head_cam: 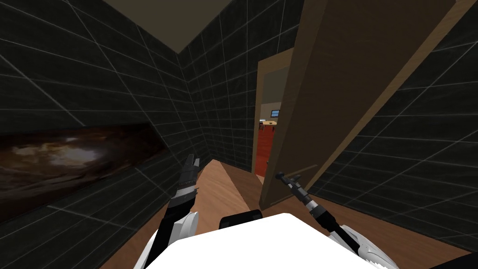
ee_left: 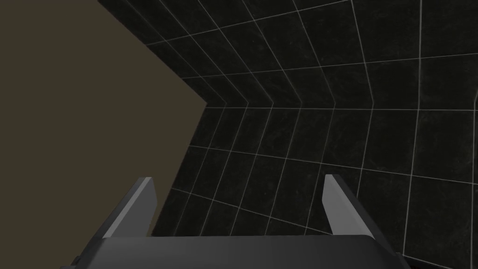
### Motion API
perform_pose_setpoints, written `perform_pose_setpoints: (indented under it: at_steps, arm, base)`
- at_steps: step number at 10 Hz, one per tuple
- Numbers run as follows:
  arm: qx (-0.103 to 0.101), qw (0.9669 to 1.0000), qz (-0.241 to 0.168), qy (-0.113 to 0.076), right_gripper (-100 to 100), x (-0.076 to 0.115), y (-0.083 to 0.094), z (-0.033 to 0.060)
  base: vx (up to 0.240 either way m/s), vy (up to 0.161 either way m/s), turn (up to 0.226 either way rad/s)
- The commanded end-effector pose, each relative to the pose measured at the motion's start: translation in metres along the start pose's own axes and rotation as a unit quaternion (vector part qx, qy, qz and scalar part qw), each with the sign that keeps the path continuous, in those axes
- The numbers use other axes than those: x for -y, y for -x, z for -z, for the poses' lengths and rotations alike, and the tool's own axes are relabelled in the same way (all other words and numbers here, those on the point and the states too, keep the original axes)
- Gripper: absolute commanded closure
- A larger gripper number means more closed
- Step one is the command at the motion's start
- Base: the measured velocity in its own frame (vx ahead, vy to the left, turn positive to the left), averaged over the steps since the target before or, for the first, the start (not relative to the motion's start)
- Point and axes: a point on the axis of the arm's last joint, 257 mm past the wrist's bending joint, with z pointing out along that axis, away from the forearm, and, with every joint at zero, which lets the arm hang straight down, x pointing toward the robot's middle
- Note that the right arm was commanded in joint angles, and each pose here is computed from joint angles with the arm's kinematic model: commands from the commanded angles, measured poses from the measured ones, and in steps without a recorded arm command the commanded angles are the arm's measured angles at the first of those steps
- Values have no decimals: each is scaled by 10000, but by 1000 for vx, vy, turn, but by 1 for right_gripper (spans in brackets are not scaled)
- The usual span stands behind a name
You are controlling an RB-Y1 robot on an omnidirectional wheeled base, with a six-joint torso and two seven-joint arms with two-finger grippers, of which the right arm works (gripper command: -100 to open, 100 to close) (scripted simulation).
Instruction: Pull the door open
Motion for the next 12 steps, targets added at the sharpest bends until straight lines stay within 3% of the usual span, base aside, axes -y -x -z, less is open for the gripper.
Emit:
perform_pose_setpoints:
  at_steps: [1,8,12]
  arm:
    - [-8,10000,9,7,100,-5,12,29]
    - [-40,10000,48,36,100,-28,62,146]
    - [-69,10000,31,36,100,-23,40,168]
  base:
    - [-172,-39,216]
    - [-211,-89,176]
    - [-172,-56,98]
